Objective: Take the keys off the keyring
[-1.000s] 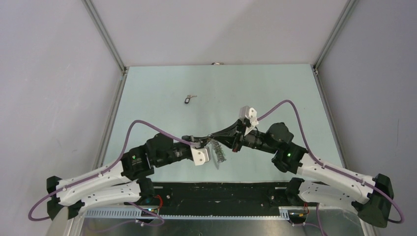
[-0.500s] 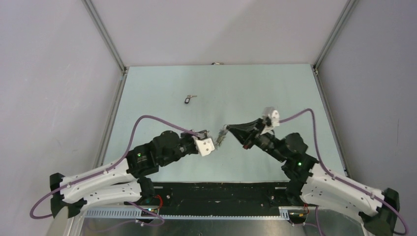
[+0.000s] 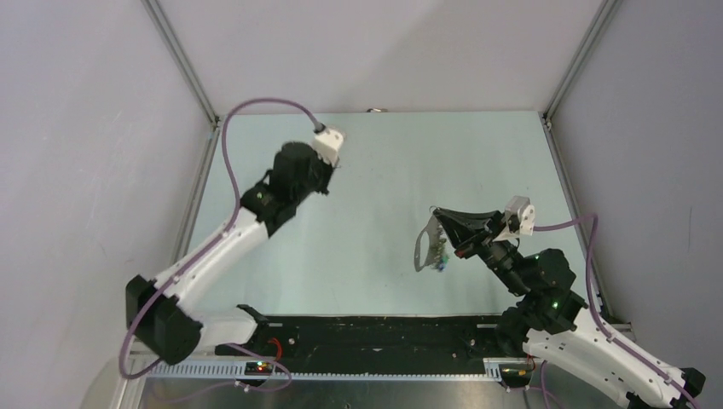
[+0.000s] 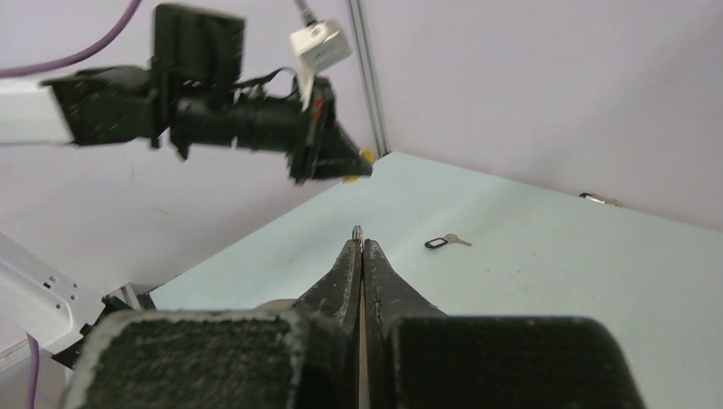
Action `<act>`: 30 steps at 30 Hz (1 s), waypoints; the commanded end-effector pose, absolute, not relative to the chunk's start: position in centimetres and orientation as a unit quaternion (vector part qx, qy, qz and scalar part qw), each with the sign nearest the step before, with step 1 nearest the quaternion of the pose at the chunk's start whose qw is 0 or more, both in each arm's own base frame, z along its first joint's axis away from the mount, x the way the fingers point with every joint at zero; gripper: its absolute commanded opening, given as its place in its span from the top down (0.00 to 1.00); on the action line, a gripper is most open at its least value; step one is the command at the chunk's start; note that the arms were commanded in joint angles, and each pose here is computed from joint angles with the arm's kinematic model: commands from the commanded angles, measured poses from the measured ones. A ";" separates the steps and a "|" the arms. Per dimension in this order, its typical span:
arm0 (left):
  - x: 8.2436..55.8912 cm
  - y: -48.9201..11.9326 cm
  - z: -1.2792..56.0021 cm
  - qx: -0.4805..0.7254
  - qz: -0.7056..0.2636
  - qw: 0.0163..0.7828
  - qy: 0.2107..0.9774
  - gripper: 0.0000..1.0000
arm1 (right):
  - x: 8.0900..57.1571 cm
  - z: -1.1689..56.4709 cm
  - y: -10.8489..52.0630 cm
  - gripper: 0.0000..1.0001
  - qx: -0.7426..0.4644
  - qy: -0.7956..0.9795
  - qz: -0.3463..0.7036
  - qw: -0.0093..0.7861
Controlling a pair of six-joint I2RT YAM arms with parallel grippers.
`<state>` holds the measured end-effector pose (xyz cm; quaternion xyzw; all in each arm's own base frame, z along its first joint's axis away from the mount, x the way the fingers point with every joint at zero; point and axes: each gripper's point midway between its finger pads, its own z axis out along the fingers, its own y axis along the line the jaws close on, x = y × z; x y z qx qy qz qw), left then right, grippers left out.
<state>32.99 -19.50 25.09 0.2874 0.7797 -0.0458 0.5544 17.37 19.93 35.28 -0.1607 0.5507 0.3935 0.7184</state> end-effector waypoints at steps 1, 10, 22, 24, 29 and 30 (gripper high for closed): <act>37.5 -19.7 27.0 0.182 -0.150 0.540 0.808 0.99 | 17.4 36.3 19.2 1.00 -0.155 0.536 0.384 0.736; 46.7 -17.6 18.0 0.097 -0.166 0.438 0.878 0.91 | 17.2 37.5 19.6 1.00 -0.159 0.517 0.397 0.742; 45.2 -15.3 21.4 0.040 -0.158 0.457 0.875 0.01 | 18.9 36.0 19.8 1.00 -0.148 0.547 0.378 0.732; 43.4 -14.5 23.7 0.023 -0.158 0.469 0.868 0.00 | 19.6 35.3 19.7 1.00 -0.141 0.561 0.370 0.727; 38.8 -13.7 24.5 -0.009 -0.181 0.463 0.867 0.00 | 21.7 32.5 19.7 1.00 -0.118 0.613 0.352 0.697; 37.5 -13.6 24.4 -0.011 -0.187 0.463 0.867 0.00 | 22.2 32.1 19.5 1.00 -0.105 0.621 0.350 0.693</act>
